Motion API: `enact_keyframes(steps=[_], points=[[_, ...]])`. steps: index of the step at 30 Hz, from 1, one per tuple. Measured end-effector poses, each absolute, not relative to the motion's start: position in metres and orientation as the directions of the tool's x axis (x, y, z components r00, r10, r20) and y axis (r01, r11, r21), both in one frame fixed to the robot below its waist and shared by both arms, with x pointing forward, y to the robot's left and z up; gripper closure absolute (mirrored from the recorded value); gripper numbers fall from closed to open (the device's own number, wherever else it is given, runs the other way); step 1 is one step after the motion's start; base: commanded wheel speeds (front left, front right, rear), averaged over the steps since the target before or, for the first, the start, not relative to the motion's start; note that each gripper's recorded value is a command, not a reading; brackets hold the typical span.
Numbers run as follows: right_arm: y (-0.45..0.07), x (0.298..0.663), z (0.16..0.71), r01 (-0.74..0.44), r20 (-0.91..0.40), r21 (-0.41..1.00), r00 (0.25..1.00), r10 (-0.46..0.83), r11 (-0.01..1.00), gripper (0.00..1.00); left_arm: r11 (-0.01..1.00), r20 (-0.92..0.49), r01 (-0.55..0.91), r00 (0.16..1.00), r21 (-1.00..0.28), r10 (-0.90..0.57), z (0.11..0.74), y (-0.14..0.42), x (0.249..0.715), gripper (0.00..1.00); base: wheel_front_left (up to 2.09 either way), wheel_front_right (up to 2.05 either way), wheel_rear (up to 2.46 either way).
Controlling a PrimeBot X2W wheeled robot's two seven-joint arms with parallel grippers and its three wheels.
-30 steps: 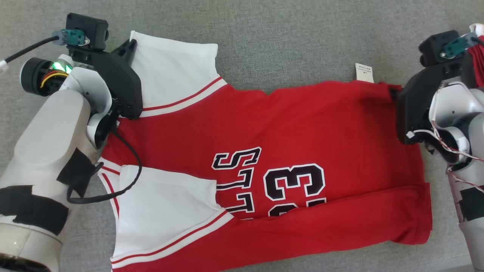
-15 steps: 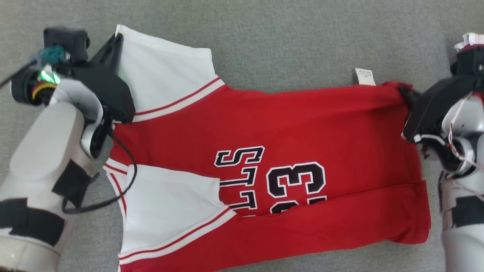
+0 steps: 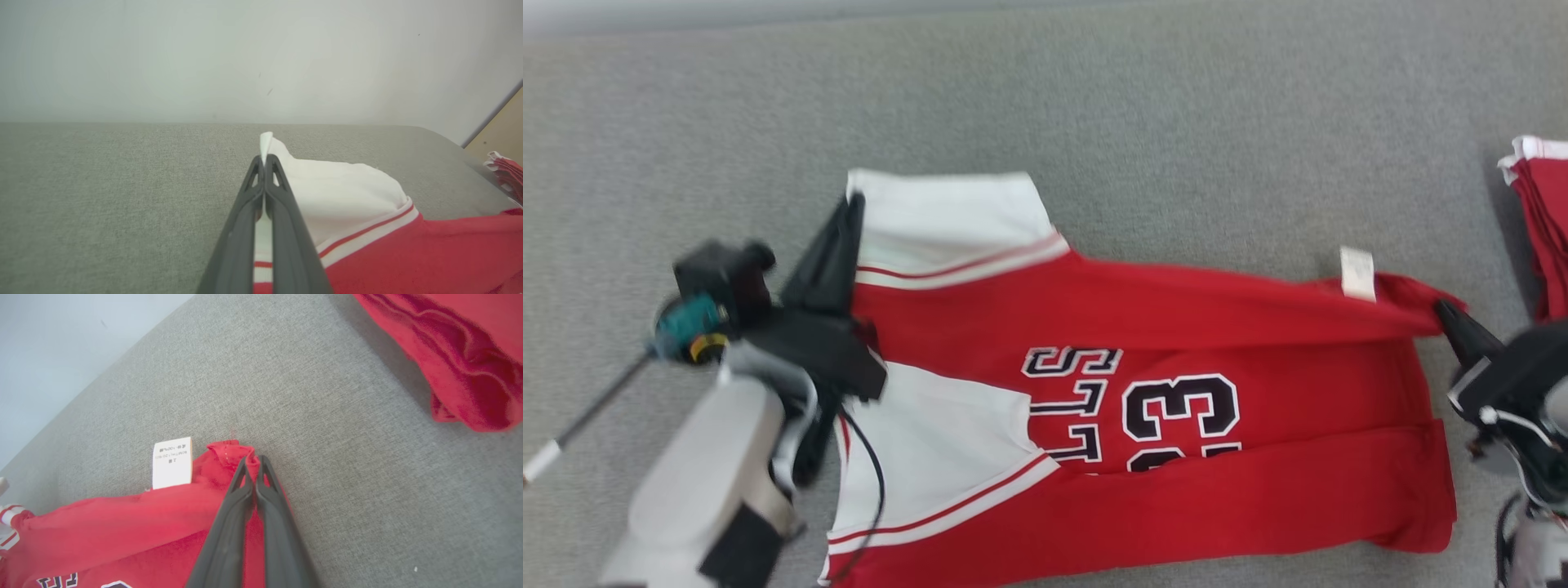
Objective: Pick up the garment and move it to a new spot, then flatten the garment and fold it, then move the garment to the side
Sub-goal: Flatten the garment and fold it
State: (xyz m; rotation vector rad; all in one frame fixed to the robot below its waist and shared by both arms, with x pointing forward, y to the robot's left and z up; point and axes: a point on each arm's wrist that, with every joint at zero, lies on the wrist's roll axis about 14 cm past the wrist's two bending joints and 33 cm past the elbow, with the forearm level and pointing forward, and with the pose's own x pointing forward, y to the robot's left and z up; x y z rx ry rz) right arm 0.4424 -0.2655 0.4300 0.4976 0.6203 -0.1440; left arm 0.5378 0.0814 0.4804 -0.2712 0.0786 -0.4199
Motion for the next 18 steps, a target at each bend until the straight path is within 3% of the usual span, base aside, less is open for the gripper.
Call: enact_keyframes(steps=[8, 18], points=[[-0.259, 0.410, 0.433, 0.282, -0.525, 0.544, 0.849, 0.058, 0.790, 1.00, 0.878, 0.027, 0.358, 0.929, -0.318, -0.369, 0.493, 0.088, 0.481, 1.00, 0.00, 0.00, 0.00], [-0.252, 0.389, 0.421, 0.298, -0.513, 0.598, 0.856, 0.070, 0.744, 1.00, 0.864, 0.020, 0.315, 0.942, -0.394, -0.334, 0.487, 0.089, 0.424, 1.00, 0.00, 0.00, 0.00]])
